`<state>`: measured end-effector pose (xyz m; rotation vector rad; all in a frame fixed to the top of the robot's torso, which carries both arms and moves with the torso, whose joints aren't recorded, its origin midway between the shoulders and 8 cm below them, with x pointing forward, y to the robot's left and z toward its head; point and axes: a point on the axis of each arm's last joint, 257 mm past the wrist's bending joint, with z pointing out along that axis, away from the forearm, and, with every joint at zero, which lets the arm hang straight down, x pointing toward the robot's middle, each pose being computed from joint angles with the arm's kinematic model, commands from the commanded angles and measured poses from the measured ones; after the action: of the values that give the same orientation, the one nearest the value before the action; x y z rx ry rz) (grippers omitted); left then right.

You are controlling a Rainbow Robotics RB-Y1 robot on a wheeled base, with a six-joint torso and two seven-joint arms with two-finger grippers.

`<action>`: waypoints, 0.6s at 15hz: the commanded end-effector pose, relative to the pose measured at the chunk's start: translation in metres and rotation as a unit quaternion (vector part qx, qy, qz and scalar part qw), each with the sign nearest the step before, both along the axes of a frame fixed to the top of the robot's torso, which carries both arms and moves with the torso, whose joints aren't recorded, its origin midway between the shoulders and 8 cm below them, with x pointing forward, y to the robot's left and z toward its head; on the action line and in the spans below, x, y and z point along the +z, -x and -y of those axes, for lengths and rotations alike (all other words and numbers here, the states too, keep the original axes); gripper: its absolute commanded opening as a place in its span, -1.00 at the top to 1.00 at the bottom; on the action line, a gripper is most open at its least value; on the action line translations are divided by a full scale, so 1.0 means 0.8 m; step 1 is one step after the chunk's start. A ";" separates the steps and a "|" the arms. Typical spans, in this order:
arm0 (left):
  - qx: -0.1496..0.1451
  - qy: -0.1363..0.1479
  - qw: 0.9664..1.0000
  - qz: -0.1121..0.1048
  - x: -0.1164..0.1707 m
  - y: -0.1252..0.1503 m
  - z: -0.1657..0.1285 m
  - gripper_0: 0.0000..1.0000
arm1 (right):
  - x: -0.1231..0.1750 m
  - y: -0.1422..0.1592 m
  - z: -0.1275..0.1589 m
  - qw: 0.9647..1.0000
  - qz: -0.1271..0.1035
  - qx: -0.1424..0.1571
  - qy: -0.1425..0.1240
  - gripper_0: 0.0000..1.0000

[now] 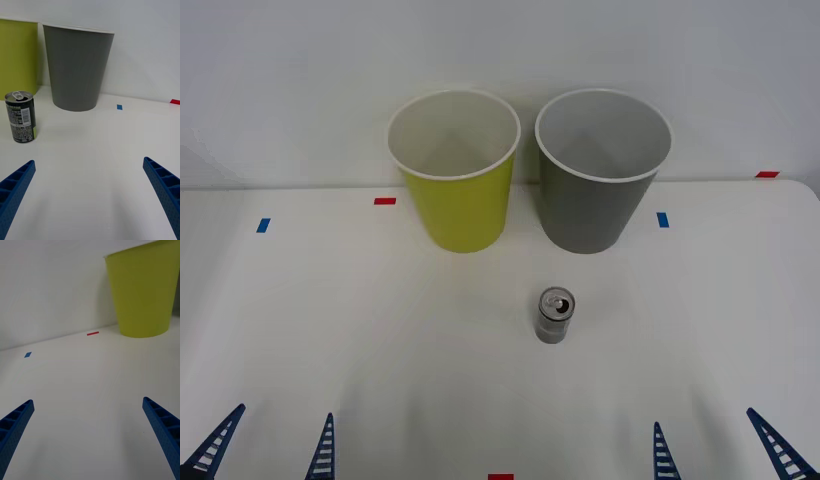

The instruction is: Put cans in the gray bin and PET bottles in the light green bin.

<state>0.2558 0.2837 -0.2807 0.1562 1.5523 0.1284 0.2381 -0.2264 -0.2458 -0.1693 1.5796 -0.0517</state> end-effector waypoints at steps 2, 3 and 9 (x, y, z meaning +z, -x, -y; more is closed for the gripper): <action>0.000 0.000 1.000 0.000 0.000 0.000 0.000 -1.00 | -0.014 0.008 -0.016 1.000 -0.002 0.007 -0.020 -1.00; 0.000 0.000 1.000 0.000 0.000 0.000 0.000 -1.00 | -0.011 0.010 -0.026 0.999 0.003 0.015 -0.029 -1.00; 0.000 0.000 1.000 0.000 0.000 0.000 0.000 -1.00 | -0.018 -0.023 -0.092 0.995 0.026 0.090 -0.045 -1.00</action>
<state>0.2558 0.2837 -0.2808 0.1562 1.5524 0.1284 0.2507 -0.1642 -0.2564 -0.2160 1.5152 0.1264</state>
